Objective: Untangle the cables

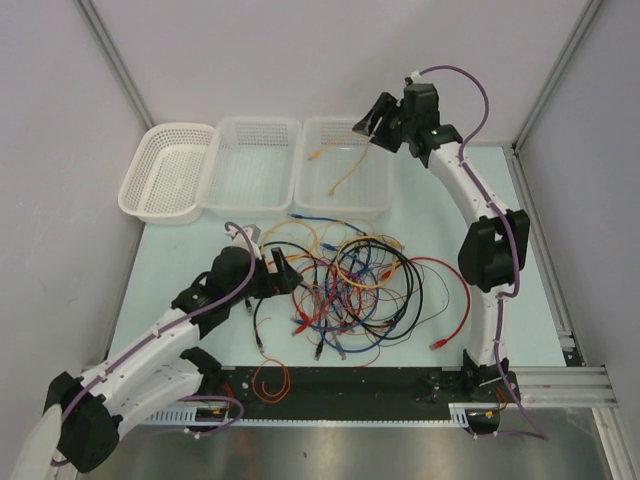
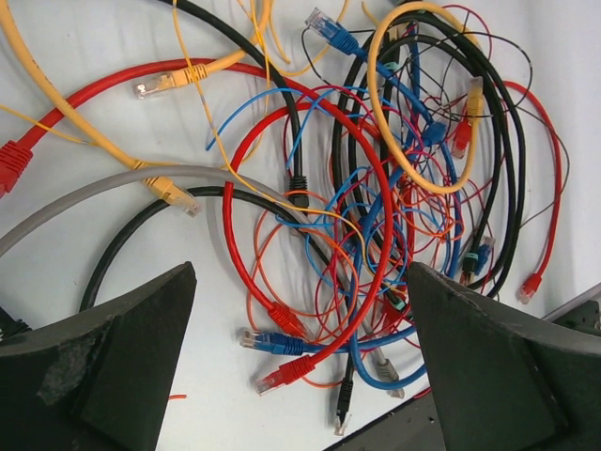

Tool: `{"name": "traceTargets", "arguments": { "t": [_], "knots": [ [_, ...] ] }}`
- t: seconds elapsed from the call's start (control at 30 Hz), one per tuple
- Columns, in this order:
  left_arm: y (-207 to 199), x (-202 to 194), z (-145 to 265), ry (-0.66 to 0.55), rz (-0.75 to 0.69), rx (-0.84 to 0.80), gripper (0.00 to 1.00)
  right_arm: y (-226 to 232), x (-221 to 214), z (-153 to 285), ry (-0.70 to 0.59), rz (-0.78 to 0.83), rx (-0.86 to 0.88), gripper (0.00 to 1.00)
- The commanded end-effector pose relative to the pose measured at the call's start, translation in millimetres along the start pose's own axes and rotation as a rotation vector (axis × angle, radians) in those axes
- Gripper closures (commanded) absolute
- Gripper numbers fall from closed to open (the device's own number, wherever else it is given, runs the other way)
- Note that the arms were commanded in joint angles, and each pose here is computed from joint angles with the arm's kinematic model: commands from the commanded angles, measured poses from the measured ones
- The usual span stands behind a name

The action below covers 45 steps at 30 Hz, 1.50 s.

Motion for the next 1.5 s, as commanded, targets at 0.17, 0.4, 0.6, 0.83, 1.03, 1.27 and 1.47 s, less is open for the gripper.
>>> {"name": "traceTargets", "arguments": {
  "t": [0.17,0.4,0.6,0.83,1.03,1.27,1.47],
  "knots": [
    [-12,25,2,-0.082,-0.027,-0.030,0.00,39,-5,62,-0.209,0.206,-0.146,0.17],
    [-40,43,-14,-0.077,-0.045,-0.164,0.01,29,-81,138,-0.189,0.301,-0.081,0.21],
    [-60,49,-57,0.033,-0.044,-0.124,0.13,-3,-141,183,-0.103,0.309,-0.154,0.28],
    [-42,79,-63,-0.019,-0.034,0.067,0.11,-36,-193,210,-0.051,0.357,-0.213,0.28],
    [18,93,-80,0.085,0.091,0.295,0.13,-59,-205,214,-0.055,0.347,-0.234,0.27],
    [69,80,-86,0.153,0.180,0.494,0.16,-63,-207,213,-0.039,0.374,-0.240,0.27],
    [89,63,-98,0.241,0.194,0.574,0.25,-69,-206,211,-0.041,0.384,-0.258,0.27]
  ]
}}
Point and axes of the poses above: each gripper's point midway between its finger pads, its own z axis back along the fingers, its own y axis along the line the jaws close on, x = y × z, the point moved 8 cm from there along z, back along the fingers, and after that the axes turned 9 degrees about -z, right-handed, at the moved point
